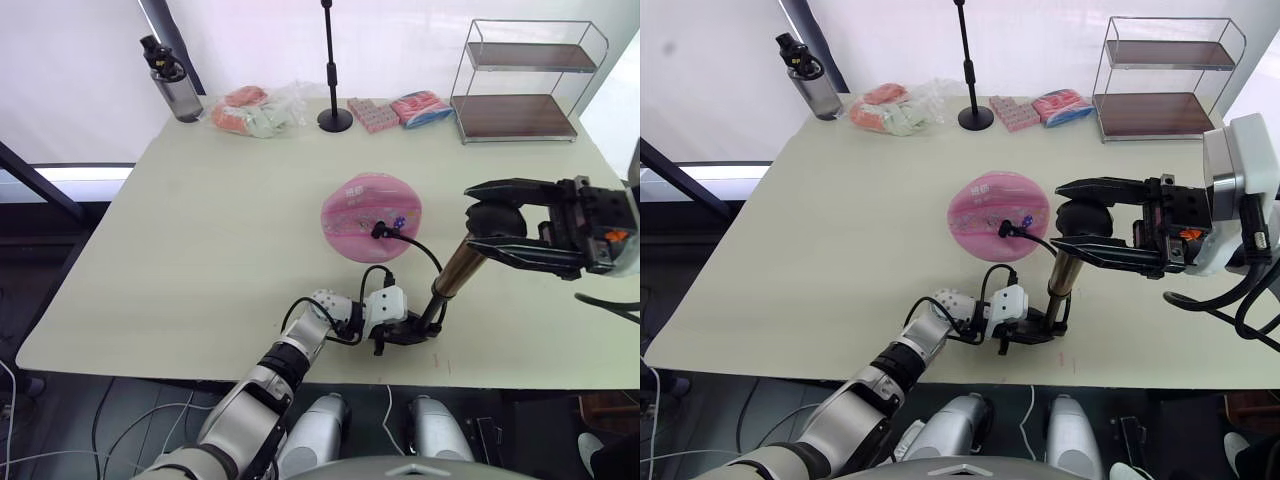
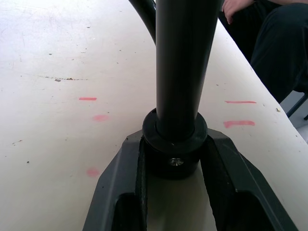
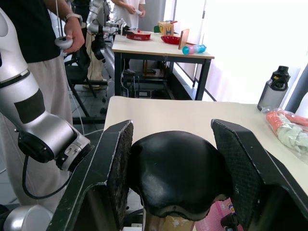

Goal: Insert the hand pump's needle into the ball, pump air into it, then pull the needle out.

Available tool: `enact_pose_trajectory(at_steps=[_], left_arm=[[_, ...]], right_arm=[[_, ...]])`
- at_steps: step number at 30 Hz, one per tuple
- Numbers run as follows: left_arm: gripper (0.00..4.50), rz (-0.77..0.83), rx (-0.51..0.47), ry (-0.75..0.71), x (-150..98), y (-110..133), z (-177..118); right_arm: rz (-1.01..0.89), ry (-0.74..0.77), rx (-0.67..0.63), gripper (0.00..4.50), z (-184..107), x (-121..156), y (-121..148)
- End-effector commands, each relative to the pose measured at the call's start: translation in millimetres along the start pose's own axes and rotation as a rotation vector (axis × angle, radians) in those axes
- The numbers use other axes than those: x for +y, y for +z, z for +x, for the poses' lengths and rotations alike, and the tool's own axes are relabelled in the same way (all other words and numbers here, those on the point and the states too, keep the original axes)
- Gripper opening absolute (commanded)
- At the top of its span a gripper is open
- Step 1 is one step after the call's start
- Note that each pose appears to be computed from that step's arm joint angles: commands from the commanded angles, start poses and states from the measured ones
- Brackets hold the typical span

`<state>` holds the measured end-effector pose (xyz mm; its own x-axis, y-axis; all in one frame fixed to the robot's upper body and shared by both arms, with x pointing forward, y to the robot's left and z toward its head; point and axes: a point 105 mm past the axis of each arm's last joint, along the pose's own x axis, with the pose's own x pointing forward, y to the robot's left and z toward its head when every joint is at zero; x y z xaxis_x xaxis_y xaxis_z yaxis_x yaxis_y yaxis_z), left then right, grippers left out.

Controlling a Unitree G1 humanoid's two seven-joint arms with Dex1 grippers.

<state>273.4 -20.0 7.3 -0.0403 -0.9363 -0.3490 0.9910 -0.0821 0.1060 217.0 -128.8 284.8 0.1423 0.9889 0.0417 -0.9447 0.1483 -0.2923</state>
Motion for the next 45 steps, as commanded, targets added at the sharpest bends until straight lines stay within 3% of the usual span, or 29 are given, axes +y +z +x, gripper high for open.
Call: enact_pose_trajectory(at_steps=[1, 8, 19, 26, 45], left_arm=[[1.09, -0.039, 0.076, -0.051, -13, -18, 7], [1.09, -0.025, 0.077, -0.055, -13, -16, 13], [1.09, -0.041, 0.089, -0.041, -13, -21, 15], [1.09, -0.060, 0.096, -0.046, -14, -25, 15], [1.09, -0.046, 0.076, -0.058, -17, -23, 15]], right_arm=[[-0.161, -0.034, -0.063, 2.10, -10, -2, 38], [-0.124, -0.039, -0.027, 2.10, -14, 0, 21], [-0.008, -0.070, 0.092, 2.10, -21, 14, -48], [0.086, -0.064, 0.104, 2.10, -12, 28, -101], [0.262, -0.116, 0.136, 2.10, -4, 37, -160]])
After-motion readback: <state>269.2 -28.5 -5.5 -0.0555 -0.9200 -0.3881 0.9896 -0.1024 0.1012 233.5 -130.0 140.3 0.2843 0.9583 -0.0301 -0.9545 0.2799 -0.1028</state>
